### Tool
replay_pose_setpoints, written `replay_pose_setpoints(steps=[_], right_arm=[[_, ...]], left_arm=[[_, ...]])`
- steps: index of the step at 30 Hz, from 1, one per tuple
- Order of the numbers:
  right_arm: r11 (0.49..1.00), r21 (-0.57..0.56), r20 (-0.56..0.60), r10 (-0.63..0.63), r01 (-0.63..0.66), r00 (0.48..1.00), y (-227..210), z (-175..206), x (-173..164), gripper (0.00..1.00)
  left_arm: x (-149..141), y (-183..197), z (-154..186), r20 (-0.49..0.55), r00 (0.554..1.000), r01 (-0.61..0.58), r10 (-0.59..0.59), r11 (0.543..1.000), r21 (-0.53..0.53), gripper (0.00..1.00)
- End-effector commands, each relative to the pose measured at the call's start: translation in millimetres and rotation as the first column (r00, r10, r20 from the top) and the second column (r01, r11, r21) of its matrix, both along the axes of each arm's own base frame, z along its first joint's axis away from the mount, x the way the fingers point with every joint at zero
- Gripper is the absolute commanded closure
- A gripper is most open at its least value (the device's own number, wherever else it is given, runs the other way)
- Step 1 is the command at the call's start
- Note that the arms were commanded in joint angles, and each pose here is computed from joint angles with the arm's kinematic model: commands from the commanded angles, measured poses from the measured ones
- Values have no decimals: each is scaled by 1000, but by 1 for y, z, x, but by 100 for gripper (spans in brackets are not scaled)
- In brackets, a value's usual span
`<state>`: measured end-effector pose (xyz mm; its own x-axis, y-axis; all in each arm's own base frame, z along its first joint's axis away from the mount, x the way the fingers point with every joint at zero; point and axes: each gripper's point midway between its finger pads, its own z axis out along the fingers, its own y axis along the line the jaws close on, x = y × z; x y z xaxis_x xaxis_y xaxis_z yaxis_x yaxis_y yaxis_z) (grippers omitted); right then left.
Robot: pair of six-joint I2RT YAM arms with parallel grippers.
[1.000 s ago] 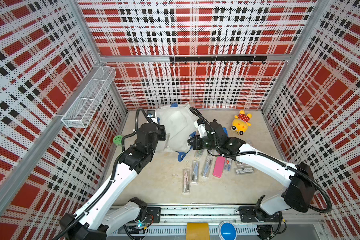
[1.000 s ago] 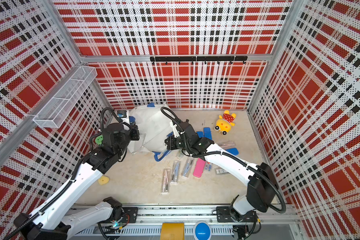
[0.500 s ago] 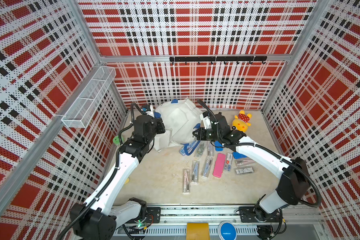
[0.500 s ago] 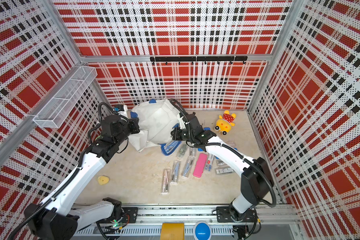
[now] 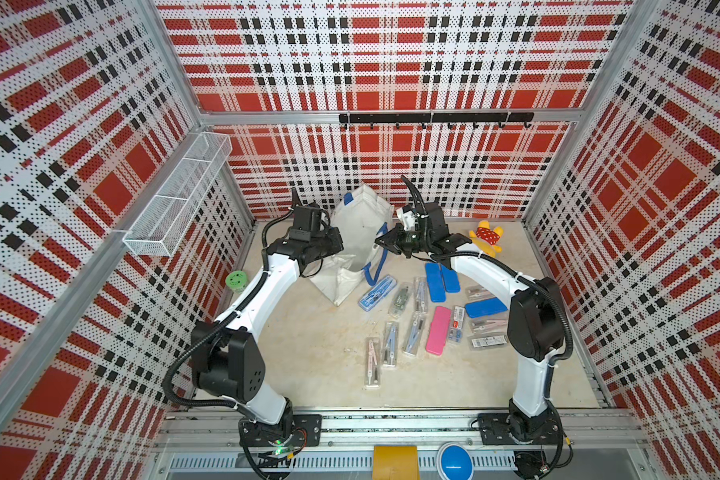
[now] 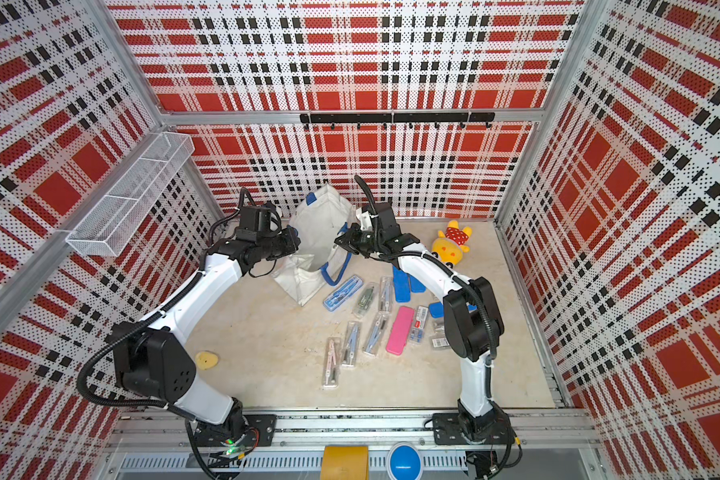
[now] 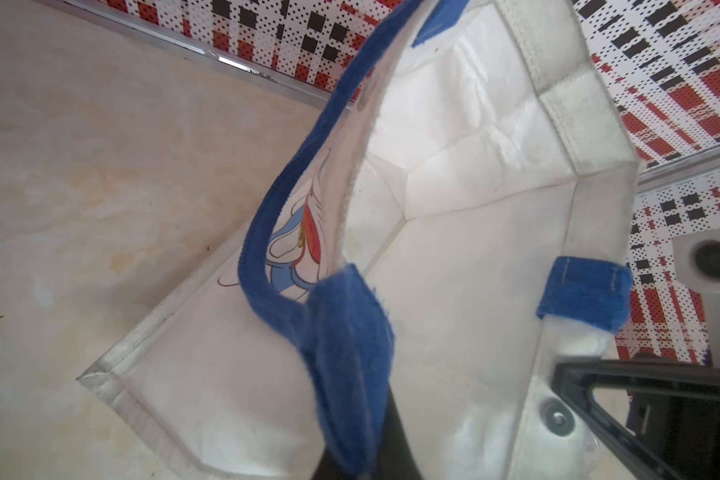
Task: Take out the compass set from the canvas bag
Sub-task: Place the canvas bag at the center of the board.
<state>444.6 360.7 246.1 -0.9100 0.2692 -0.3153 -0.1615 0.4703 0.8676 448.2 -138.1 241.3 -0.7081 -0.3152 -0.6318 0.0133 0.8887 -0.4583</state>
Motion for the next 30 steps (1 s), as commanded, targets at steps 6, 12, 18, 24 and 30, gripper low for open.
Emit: replay_pose_setpoints(steps=[6, 12, 18, 24, 30], right_arm=[[998, -11, 101, -63, 65, 993, -36, 48, -1, 44], [987, -115, 133, -101, 117, 986, -77, 56, -7, 0], [935, -285, 233, -144, 209, 962, -138, 72, -16, 0], [752, -516, 390, -220, 410, 894, -219, 91, -34, 0], [578, -476, 567, -374, 662, 734, -289, 91, -58, 0]], left_arm=[[-6, 13, 8, -42, 998, -40, 42, 998, 51, 0], [-26, 36, 38, 38, 991, -132, 129, 989, 70, 0], [-73, 64, 80, 211, 963, -200, 170, 971, 129, 0], [-129, 101, 127, 458, 859, -316, 230, 941, 121, 0], [-186, 134, 136, 622, 725, -422, 295, 905, 62, 0]])
